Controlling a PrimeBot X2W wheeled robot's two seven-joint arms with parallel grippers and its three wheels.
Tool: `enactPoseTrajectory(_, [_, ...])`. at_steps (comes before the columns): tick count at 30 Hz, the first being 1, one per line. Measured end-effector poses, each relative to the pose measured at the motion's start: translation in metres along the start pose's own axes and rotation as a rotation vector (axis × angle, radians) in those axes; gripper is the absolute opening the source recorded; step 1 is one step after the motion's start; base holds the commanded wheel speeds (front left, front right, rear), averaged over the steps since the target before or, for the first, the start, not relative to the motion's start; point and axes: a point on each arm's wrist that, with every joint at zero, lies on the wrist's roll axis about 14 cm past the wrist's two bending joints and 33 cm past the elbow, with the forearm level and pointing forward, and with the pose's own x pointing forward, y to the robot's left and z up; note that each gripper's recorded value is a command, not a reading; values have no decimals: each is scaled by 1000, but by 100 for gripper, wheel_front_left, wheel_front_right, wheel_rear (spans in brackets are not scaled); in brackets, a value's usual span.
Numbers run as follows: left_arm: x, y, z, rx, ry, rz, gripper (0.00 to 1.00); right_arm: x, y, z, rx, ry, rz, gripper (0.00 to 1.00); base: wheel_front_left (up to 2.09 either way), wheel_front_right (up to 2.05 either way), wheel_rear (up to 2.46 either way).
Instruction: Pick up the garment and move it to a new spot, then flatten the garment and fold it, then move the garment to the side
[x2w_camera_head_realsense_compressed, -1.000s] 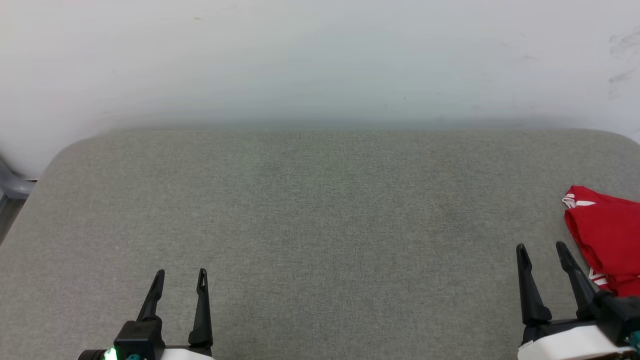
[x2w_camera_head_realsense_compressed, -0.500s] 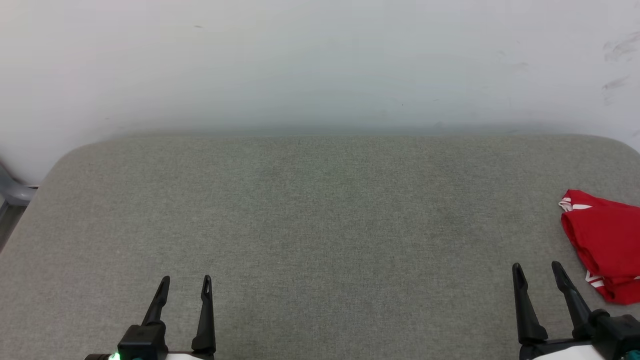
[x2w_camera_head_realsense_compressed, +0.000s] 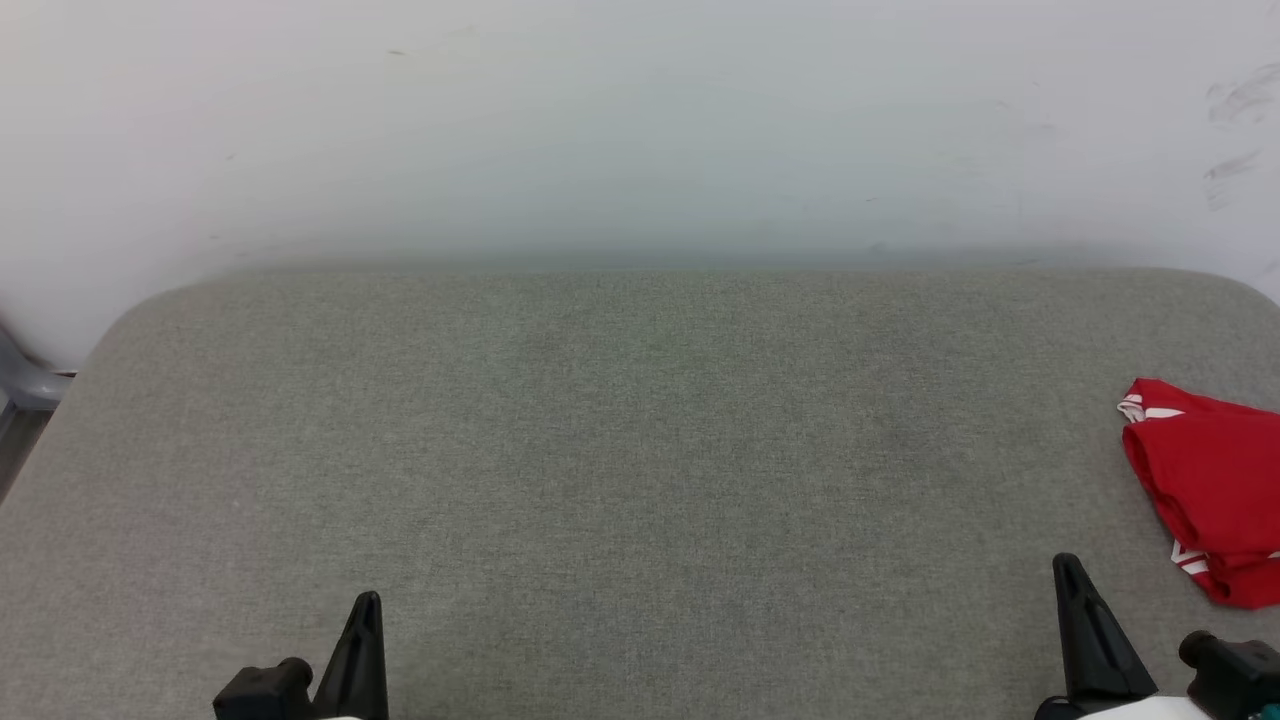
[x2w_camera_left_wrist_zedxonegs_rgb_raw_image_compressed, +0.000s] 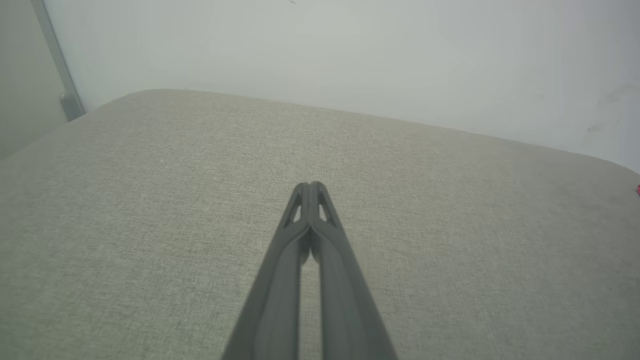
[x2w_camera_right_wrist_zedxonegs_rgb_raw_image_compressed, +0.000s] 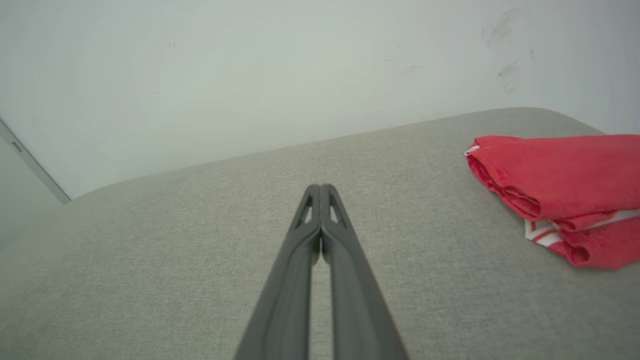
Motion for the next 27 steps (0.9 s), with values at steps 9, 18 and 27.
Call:
enactPoseTrajectory(9, [6, 6, -1, -176, 24, 32, 0, 6, -5, -1, 164, 11, -36, 0, 0, 0, 0])
enactPoseTrajectory(18, [12, 8, -3, -334, 43, 47, 0, 11, -9, -2, 309, 20, -62, 0, 0, 0, 0])
enactPoseTrajectory(27, [19, 10, -1, -476, 51, 57, 0, 15, -11, -3, 443, 27, -81, 0, 0, 0, 0])
